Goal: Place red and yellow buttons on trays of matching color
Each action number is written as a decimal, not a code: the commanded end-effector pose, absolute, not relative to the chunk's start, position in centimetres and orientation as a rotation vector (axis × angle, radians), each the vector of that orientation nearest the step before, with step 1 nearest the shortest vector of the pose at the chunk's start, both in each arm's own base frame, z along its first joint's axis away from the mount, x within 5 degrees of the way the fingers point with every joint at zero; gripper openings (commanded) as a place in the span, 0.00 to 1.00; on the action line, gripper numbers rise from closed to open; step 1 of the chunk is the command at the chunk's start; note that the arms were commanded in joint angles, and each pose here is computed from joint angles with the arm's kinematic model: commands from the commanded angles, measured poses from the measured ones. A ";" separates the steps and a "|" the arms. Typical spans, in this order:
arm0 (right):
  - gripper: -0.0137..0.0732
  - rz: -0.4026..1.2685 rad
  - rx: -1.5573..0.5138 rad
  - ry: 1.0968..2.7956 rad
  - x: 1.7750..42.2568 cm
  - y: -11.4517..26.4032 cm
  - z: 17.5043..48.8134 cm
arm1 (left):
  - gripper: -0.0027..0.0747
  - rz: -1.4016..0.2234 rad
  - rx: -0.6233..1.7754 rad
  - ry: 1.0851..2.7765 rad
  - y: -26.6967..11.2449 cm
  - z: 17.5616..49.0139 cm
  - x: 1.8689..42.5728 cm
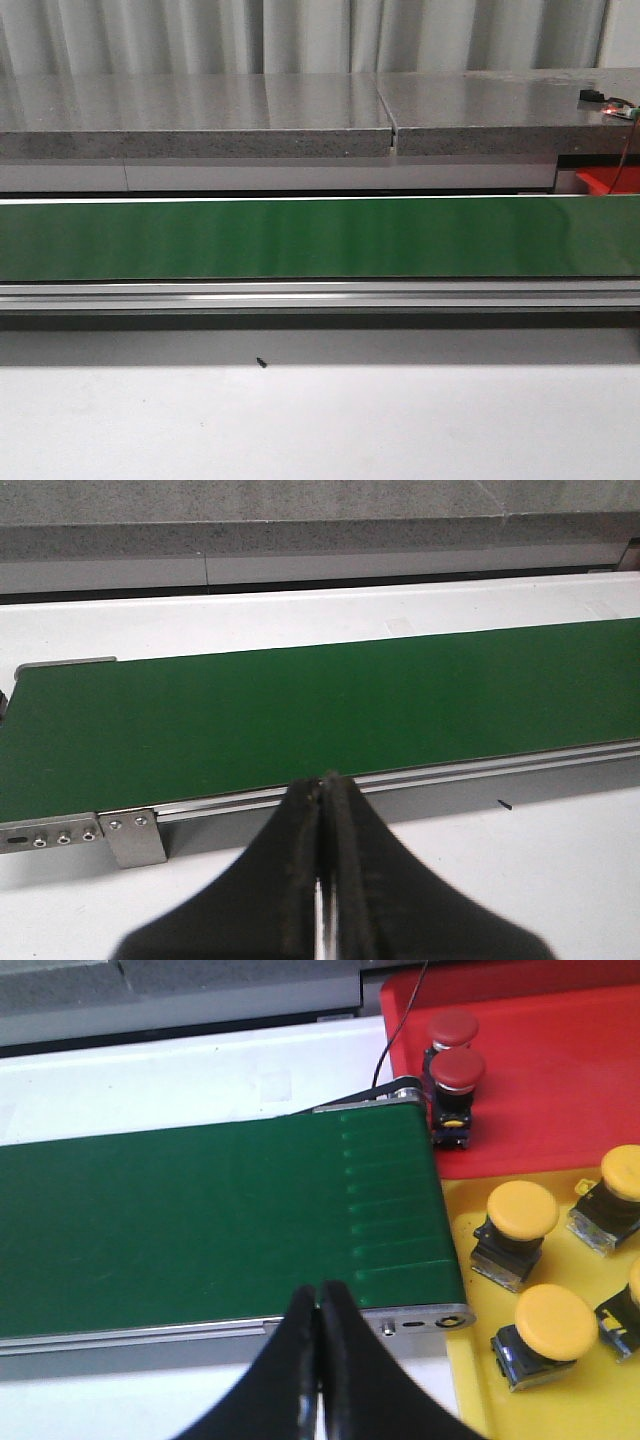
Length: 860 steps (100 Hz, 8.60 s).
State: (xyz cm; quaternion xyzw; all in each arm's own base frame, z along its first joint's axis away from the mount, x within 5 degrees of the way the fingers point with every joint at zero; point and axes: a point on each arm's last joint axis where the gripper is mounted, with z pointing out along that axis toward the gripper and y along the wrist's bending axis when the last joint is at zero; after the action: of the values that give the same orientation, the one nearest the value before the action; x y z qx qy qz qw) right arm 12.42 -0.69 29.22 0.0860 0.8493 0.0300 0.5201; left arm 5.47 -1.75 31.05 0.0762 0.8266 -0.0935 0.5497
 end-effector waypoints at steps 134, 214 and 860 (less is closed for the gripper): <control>0.08 0.040 0.129 1.797 8.8 -0.4 29.4 | 0.01 -0.228 0.161 1.840 -1.7 32.7 5.7; 0.08 0.040 0.129 1.797 8.8 -0.4 29.4 | 0.01 -0.076 -0.217 1.994 0.6 30.8 11.4; 0.08 0.040 0.129 1.797 8.8 -0.4 29.4 | 0.70 -0.349 -0.900 2.359 12.0 29.8 35.4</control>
State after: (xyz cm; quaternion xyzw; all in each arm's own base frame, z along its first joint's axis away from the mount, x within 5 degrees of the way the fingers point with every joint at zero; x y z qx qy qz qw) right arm 8.60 -0.31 27.98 0.0584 0.8116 0.0209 0.5809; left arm 34.77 11.49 28.46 -0.3108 0.9045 -0.1127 0.2693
